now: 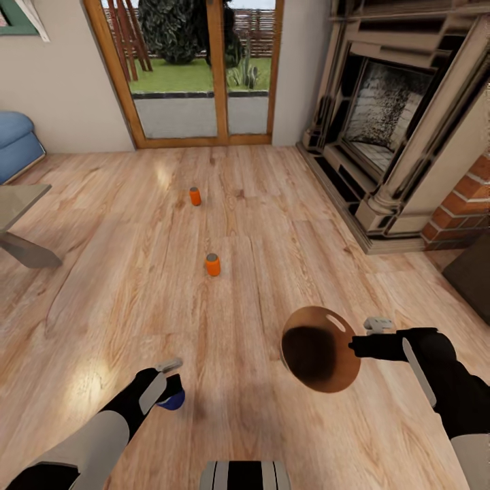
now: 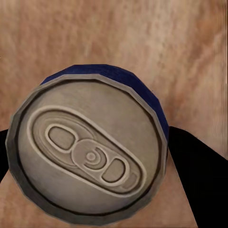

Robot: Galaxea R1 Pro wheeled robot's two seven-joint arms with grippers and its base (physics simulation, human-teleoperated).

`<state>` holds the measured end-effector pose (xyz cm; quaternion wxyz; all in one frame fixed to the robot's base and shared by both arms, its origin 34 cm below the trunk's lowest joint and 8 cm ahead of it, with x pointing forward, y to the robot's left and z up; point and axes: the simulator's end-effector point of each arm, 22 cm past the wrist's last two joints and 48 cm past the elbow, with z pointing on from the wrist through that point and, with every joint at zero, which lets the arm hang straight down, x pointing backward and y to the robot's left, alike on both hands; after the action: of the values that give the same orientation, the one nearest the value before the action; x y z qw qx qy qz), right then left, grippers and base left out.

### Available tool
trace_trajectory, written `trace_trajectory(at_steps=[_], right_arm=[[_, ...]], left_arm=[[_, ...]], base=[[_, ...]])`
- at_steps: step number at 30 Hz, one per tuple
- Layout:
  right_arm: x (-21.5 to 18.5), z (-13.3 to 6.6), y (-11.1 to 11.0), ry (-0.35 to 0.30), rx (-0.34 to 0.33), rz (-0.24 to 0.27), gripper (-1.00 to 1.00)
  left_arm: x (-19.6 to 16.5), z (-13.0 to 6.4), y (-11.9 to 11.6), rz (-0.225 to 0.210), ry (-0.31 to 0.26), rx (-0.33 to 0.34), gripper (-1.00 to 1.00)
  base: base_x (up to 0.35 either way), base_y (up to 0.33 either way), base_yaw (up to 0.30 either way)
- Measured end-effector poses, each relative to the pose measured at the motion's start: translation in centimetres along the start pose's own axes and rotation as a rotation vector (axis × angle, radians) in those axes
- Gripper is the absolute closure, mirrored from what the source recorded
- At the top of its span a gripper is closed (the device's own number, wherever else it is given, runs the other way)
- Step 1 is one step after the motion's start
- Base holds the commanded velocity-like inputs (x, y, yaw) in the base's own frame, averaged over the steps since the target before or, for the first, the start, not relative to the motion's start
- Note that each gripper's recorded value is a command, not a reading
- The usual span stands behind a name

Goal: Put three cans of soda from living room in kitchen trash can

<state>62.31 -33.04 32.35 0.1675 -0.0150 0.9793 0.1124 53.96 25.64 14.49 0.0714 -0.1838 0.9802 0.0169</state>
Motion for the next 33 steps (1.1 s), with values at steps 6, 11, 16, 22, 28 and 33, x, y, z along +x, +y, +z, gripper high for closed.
trace_trajectory(at_steps=[6,11,16,22,28,33], right_arm=[[0.6,-0.1,-0.5,0.020,0.007,0.019,1.00],[1.3,0.7,-1.3,0.073,0.003,0.075,1.00],[1.3,1.7,-2.8,0.146,0.017,0.143,1.00],[1.3,1.7,-2.4,0.161,0.054,0.159,1.00],[1.7,1.7,-1.0,0.172,0.048,0.162,1.00],[1.1,1.3,0.3,0.159,0.038,0.150,1.00]], left_arm=[[-1.7,-1.8,-2.0,-0.001,-0.047,0.045,1.00],[-5.5,-8.8,-7.4,0.042,-0.169,0.201,1.00],[-9.2,-19.9,-13.1,0.063,-0.314,0.406,1.00],[-9.2,-31.2,-21.8,0.096,-0.399,0.700,1.00],[-7.6,-36.7,-26.1,0.146,-0.396,0.858,1.00],[-4.7,-41.0,-30.9,0.255,-0.361,0.984,1.00]], base=[[0.000,0.000,0.000],[0.000,0.000,0.000],[0.000,0.000,0.000],[0.000,0.000,0.000],[0.000,0.000,0.000],[0.000,0.000,0.000]])
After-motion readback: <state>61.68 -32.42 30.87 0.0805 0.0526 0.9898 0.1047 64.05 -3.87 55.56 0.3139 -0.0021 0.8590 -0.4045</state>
